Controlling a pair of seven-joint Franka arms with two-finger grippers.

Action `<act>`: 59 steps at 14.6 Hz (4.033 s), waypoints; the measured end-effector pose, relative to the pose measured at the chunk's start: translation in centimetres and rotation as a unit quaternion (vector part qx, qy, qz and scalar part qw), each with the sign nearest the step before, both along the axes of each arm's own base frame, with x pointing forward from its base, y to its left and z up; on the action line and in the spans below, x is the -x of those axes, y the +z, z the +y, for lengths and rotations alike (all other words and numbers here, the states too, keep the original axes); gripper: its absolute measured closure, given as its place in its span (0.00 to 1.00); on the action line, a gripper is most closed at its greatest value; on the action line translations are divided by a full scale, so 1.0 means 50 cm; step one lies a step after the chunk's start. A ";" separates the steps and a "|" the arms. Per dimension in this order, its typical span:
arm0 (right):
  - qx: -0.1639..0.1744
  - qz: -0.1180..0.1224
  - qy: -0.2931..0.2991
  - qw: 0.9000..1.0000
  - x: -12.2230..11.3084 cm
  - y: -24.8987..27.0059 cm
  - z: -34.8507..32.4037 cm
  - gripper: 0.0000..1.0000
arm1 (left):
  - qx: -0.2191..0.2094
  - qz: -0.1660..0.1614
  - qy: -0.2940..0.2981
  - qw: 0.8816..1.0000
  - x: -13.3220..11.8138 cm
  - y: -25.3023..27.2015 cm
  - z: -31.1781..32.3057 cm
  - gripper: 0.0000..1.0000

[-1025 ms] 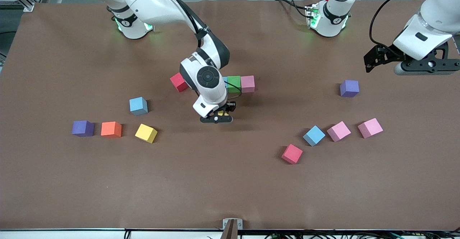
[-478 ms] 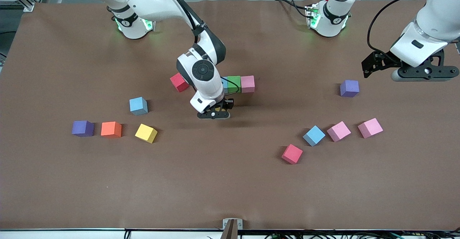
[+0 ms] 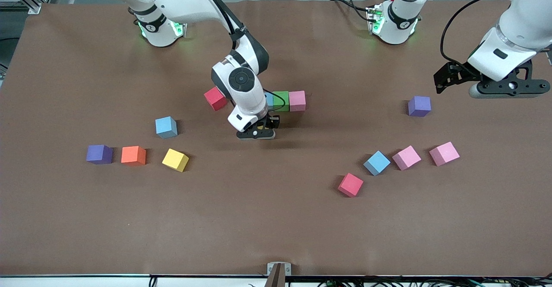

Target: Arrange 11 blocks into digit 3

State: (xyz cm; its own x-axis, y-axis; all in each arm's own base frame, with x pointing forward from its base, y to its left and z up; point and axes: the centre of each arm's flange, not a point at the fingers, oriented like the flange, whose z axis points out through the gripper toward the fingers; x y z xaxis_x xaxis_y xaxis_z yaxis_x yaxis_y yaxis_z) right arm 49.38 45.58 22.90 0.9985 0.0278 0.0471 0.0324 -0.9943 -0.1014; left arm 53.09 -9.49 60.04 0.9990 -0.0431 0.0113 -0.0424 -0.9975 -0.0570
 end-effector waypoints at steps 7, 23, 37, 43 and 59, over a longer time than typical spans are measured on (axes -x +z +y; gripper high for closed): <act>0.008 0.007 0.030 1.000 0.018 -0.010 0.008 0.45 | 0.000 -0.002 0.001 1.000 0.003 0.005 0.002 0.00; 0.006 0.006 0.041 0.999 0.048 0.002 0.022 0.45 | 0.001 0.001 0.001 1.000 0.004 0.001 0.001 0.00; -0.001 0.000 0.036 0.999 0.066 -0.006 0.003 0.45 | 0.002 0.001 0.001 1.000 0.003 0.000 0.001 0.00; -0.007 0.005 0.030 1.000 0.068 -0.005 0.006 0.45 | 0.002 0.003 0.000 1.000 0.000 -0.005 0.000 0.00; -0.009 0.003 0.031 0.999 0.076 -0.016 0.006 0.45 | 0.008 0.020 0.037 0.999 -0.254 -0.329 -0.150 0.00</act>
State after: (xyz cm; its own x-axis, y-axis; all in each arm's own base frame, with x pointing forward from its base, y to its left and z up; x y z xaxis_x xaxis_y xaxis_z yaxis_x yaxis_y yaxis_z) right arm 45.57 45.90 22.09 0.9952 0.0887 0.0413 0.0930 -0.9885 -0.1188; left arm 65.81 -17.00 43.61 0.9991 0.0301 -0.0283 0.0289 -0.9988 -0.0406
